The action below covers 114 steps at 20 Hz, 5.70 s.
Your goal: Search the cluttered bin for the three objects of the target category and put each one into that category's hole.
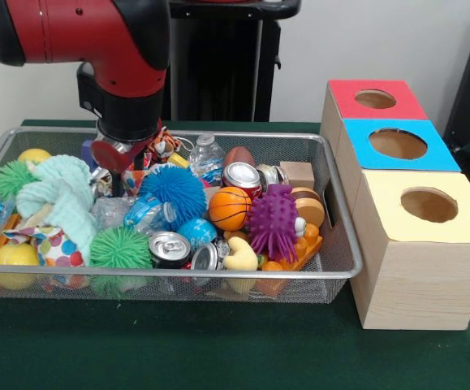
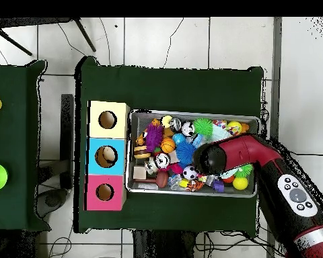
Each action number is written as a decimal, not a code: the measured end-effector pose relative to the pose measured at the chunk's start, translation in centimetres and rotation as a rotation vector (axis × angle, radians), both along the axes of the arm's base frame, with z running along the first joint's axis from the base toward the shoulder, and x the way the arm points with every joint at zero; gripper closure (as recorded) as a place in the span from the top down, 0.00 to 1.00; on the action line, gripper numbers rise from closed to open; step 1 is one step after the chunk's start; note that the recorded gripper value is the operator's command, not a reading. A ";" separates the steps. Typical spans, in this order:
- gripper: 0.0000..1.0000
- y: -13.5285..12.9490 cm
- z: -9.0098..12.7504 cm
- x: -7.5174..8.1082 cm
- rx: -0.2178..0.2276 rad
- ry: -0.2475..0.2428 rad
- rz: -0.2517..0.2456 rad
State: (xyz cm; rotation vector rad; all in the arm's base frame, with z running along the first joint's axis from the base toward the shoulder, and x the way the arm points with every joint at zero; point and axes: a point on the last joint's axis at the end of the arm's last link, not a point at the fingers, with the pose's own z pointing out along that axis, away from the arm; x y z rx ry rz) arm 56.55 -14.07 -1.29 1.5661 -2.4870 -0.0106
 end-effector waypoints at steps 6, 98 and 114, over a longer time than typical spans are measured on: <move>1.00 0.5 0.8 0.2 -0.018 0.008 0.006; 0.00 2.0 -0.1 1.0 0.002 0.021 0.140; 0.00 0.7 2.2 1.2 -0.124 0.033 0.191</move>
